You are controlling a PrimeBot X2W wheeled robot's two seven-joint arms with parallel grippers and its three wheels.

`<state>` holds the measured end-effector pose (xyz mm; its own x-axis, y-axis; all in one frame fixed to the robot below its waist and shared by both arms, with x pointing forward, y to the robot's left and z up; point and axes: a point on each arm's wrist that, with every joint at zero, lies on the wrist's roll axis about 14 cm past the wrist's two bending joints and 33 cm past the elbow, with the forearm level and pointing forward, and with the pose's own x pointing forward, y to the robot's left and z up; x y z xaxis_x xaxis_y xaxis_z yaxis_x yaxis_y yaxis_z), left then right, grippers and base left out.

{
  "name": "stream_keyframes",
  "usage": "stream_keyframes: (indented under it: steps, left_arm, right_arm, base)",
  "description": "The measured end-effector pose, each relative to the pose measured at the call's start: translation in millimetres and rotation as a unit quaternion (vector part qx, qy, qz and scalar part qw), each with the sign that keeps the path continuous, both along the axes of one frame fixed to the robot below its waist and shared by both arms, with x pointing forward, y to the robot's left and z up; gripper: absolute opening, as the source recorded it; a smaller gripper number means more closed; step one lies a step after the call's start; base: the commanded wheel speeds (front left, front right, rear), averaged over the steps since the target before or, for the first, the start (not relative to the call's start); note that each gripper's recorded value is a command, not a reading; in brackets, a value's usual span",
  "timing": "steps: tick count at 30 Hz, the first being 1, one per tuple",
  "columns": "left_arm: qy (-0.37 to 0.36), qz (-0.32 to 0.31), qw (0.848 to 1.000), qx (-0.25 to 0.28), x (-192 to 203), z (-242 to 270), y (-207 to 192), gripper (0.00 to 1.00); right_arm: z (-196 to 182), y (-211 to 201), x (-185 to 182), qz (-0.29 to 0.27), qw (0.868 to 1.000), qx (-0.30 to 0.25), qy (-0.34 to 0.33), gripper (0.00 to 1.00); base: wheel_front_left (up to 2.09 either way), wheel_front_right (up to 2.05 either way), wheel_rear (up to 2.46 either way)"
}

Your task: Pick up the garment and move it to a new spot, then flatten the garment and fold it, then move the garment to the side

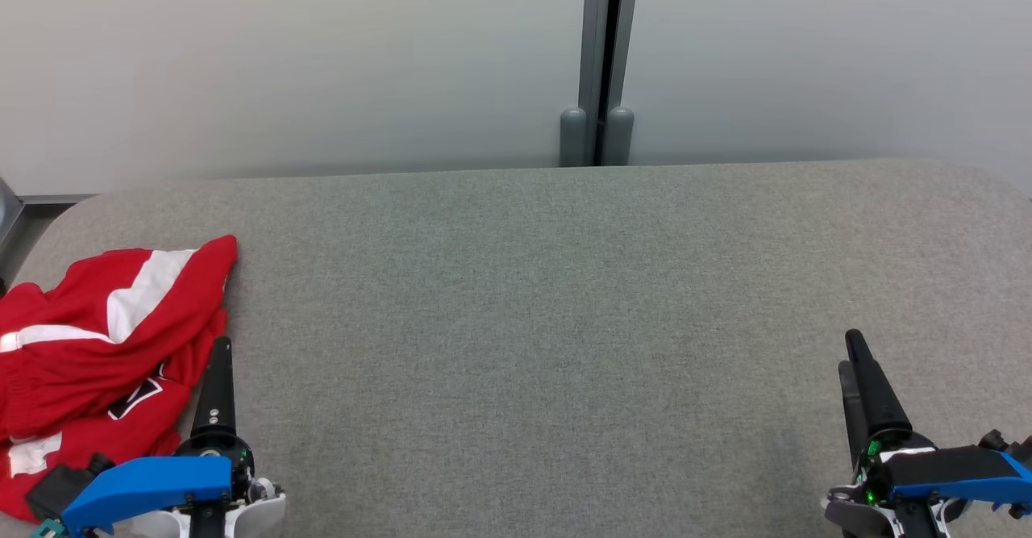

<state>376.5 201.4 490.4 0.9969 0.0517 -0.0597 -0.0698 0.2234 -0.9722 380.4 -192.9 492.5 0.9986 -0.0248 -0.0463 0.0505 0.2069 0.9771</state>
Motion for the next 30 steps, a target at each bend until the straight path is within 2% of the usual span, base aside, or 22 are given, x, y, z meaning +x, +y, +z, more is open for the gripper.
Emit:
stream_keyframes:
  steps: [12, 19, 30]
  left_arm:
    - [-0.007, -0.005, 0.993, 0.115, 2.6, 11.0, -4.7, 1.00]
    - [-0.007, -0.002, 0.983, 0.184, 2.9, 15.4, -4.6, 1.00]
    - [-0.008, -0.006, 0.958, 0.286, 0.8, 17.0, -9.4, 1.00]
  right_arm:
    - [8.8, 9.1, 2.6, 0.012, 0.994, -0.107, -0.014, 1.00]
    - [12.3, 16.8, 3.6, 0.024, 0.983, -0.180, -0.022, 1.00]
    - [15.6, 24.8, 4.2, 0.034, 0.962, -0.268, -0.034, 1.00]
  base:
    - [0.00, 0.00, 0.00]
    - [0.00, 0.00, 0.00]
    - [0.00, 0.00, 0.00]
